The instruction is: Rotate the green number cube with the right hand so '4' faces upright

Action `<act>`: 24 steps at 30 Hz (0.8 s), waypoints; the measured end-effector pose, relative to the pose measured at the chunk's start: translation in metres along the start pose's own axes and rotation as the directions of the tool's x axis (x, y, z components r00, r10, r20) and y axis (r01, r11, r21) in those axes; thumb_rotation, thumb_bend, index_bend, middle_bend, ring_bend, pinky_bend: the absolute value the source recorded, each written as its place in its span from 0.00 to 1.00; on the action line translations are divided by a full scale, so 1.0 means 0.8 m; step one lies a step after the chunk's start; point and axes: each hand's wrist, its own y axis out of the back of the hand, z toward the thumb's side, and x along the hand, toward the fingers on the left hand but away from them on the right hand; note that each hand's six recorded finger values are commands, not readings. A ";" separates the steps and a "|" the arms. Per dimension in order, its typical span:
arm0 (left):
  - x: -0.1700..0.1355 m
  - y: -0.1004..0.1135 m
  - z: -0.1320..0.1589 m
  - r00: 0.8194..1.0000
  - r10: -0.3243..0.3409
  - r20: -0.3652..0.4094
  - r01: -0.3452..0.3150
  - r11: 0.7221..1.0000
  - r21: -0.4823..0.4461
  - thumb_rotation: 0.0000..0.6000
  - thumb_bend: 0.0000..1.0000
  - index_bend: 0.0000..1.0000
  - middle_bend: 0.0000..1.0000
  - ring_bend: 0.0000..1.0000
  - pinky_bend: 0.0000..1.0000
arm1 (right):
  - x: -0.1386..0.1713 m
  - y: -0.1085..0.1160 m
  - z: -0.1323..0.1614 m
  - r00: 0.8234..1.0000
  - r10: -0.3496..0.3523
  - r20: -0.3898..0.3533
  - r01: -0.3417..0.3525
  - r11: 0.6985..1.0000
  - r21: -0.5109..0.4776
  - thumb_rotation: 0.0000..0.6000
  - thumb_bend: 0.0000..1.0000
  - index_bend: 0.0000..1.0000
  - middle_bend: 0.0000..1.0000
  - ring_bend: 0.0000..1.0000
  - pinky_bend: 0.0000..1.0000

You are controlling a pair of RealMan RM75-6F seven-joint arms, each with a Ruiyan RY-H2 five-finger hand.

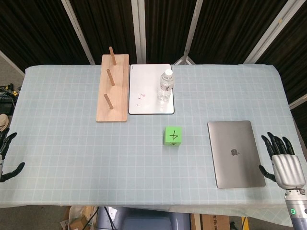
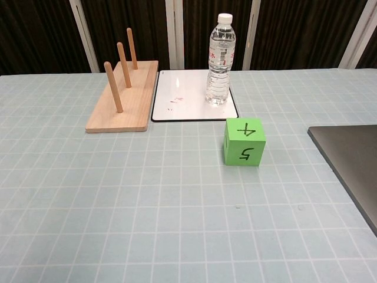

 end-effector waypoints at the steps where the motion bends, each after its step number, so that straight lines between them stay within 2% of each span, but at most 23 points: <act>1: 0.000 0.001 -0.001 1.000 0.001 -0.003 -0.001 1.000 -0.001 1.00 0.31 0.12 0.00 0.00 0.00 | -0.005 0.001 0.001 1.000 0.009 -0.005 -0.009 1.000 0.003 1.00 0.27 0.03 0.24 0.29 0.25; 6: 0.004 0.002 -0.005 1.000 0.003 -0.015 -0.003 1.000 -0.015 1.00 0.31 0.12 0.00 0.00 0.00 | -0.045 0.017 0.023 0.997 0.060 -0.043 -0.059 0.998 0.015 1.00 0.35 0.08 0.51 0.56 0.46; 10: 0.003 0.000 -0.004 1.000 -0.008 -0.008 0.008 1.000 -0.004 1.00 0.31 0.12 0.00 0.00 0.00 | -0.076 0.026 0.047 0.991 0.117 -0.067 -0.115 0.993 0.030 1.00 0.42 0.10 0.67 0.71 0.57; 12: 0.003 0.000 -0.003 1.000 -0.007 -0.008 0.007 1.000 0.000 1.00 0.31 0.12 0.00 0.00 0.00 | -0.091 0.028 0.059 0.985 0.157 -0.075 -0.154 0.987 0.036 1.00 0.50 0.11 0.75 0.77 0.62; 15: 0.004 -0.001 -0.004 1.000 -0.010 -0.011 0.010 1.000 0.004 1.00 0.31 0.12 0.00 0.00 0.00 | -0.111 0.026 0.076 0.973 0.218 -0.078 -0.215 0.976 0.043 1.00 0.66 0.12 0.82 0.83 0.65; 17: 0.004 -0.002 -0.004 1.000 -0.013 -0.012 0.013 1.000 0.007 1.00 0.31 0.12 0.00 0.00 0.00 | -0.124 0.024 0.088 0.963 0.259 -0.078 -0.255 0.965 0.053 1.00 0.73 0.12 0.83 0.85 0.66; 24: 0.006 -0.002 -0.005 1.000 -0.013 -0.017 0.013 1.000 0.003 1.00 0.31 0.12 0.00 0.00 0.00 | -0.159 0.009 0.128 0.926 0.372 -0.059 -0.363 0.924 0.119 1.00 0.82 0.13 0.84 0.85 0.66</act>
